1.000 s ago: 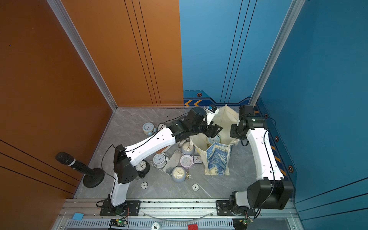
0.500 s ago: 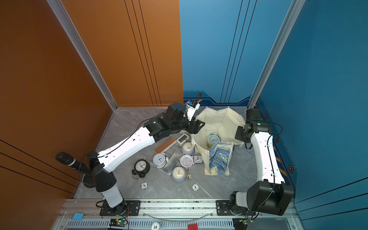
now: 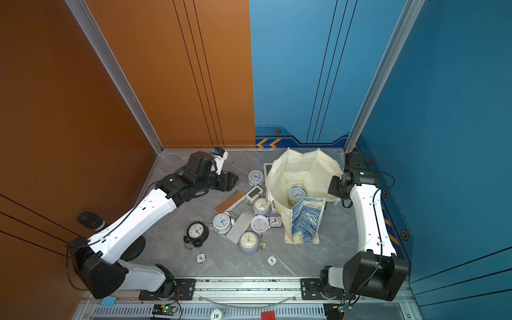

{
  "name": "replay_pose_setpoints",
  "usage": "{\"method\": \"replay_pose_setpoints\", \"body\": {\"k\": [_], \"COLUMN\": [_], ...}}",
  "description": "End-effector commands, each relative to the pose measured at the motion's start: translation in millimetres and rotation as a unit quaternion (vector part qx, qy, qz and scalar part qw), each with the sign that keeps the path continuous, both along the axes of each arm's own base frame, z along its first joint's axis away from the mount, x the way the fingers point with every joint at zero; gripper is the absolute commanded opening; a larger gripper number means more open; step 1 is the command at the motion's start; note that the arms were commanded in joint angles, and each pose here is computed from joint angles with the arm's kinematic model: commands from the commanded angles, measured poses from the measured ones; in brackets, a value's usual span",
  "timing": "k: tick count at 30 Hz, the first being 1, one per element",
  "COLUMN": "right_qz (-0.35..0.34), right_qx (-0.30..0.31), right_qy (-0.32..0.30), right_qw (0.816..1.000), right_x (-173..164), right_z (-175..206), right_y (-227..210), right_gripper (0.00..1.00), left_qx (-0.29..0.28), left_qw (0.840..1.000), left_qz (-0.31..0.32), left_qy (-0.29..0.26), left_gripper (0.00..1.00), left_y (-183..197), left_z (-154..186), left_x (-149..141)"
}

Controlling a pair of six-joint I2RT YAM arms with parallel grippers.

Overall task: Put the alarm clock into the canvas bag
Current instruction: Pick up the alarm from the center of the board.

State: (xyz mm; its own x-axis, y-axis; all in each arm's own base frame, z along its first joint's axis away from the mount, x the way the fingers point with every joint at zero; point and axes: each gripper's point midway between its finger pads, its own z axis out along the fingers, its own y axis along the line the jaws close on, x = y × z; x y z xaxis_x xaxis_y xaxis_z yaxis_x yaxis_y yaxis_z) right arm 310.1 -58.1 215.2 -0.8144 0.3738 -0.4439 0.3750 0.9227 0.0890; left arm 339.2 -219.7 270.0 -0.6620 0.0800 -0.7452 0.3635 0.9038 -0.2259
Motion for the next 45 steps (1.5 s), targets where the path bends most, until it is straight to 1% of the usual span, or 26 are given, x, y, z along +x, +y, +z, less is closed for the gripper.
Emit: {"method": "replay_pose_setpoints", "body": {"k": [1,6,8,11,13,17,19,20,23,25,28,30,39,41,45], "right_qz": [0.003,0.007,0.009,0.012,0.014,0.018,0.02,0.023,0.026,0.028,0.029,0.032,0.035,0.036,0.035], "right_qx": [0.003,0.003,0.004,0.004,0.004,0.004,0.005,0.005,0.006,0.006,0.007,0.007,0.006,0.005,0.005], "right_qy": [-0.002,-0.002,-0.001,0.0,-0.001,-0.001,-0.001,0.0,0.0,0.001,0.002,0.003,0.004,0.003,0.004], "right_qw": [1.0,1.0,1.0,1.0,1.0,1.0,1.0,1.0,1.0,1.0,1.0,0.999,0.999,0.999,0.999], "right_x": [-2.1,-1.2,-0.6,0.1,0.2,1.0,1.7,1.9,2.6,2.8,3.0,3.4,3.3,3.3,3.2], "right_z": [0.3,0.5,0.8,0.4,0.8,1.0,1.3,0.6,1.4,0.4,0.1,0.0,-0.4,-0.1,-0.5], "right_y": [2.7,4.2,5.4,7.2,7.9,10.1,11.3,12.4,14.5,15.2,15.9,17.3,18.9,19.0,18.6], "right_gripper": [0.07,0.07,0.07,0.07,0.07,0.07,0.08,0.08,0.08,0.08,0.08,0.09,0.09,0.09,0.09], "left_qx": [0.029,0.057,0.075,0.076,0.072,0.053,0.053,0.056,0.063,0.063,0.054,0.048,0.046,0.058,0.108], "left_qw": [0.998,0.991,0.985,0.977,0.97,0.953,0.946,0.942,0.929,0.925,0.927,0.931,0.927,0.923,0.914], "left_qz": [0.048,0.093,0.122,0.159,0.186,0.241,0.255,0.264,0.283,0.281,0.259,0.239,0.198,0.198,0.208], "left_qy": [0.037,0.077,0.095,0.122,0.139,0.176,0.194,0.201,0.229,0.246,0.264,0.271,0.316,0.325,0.33], "left_gripper": [0.69,0.7,0.7,0.72,0.75,0.84,0.85,0.9,0.93,0.94,0.95,0.96,0.98,0.98,0.98], "left_y": [37.4,75.2,92.9,111.6,122.8,142.4,148.9,152.6,161.3,161.9,155.0,148.4,137.6,138.5,147.2], "left_z": [-22.2,-50.3,-61.9,-78.0,-91.0,-118.5,-131.8,-138.7,-157.8,-168.2,-180.5,-185.4,-201.7,-203.3,-205.3], "left_x": [-15.3,-36.9,-47.3,-62.4,-72.6,-88.6,-94.8,-97.5,-104.7,-106.9,-106.3,-105.1,-110.5,-115.2,-122.8]}}
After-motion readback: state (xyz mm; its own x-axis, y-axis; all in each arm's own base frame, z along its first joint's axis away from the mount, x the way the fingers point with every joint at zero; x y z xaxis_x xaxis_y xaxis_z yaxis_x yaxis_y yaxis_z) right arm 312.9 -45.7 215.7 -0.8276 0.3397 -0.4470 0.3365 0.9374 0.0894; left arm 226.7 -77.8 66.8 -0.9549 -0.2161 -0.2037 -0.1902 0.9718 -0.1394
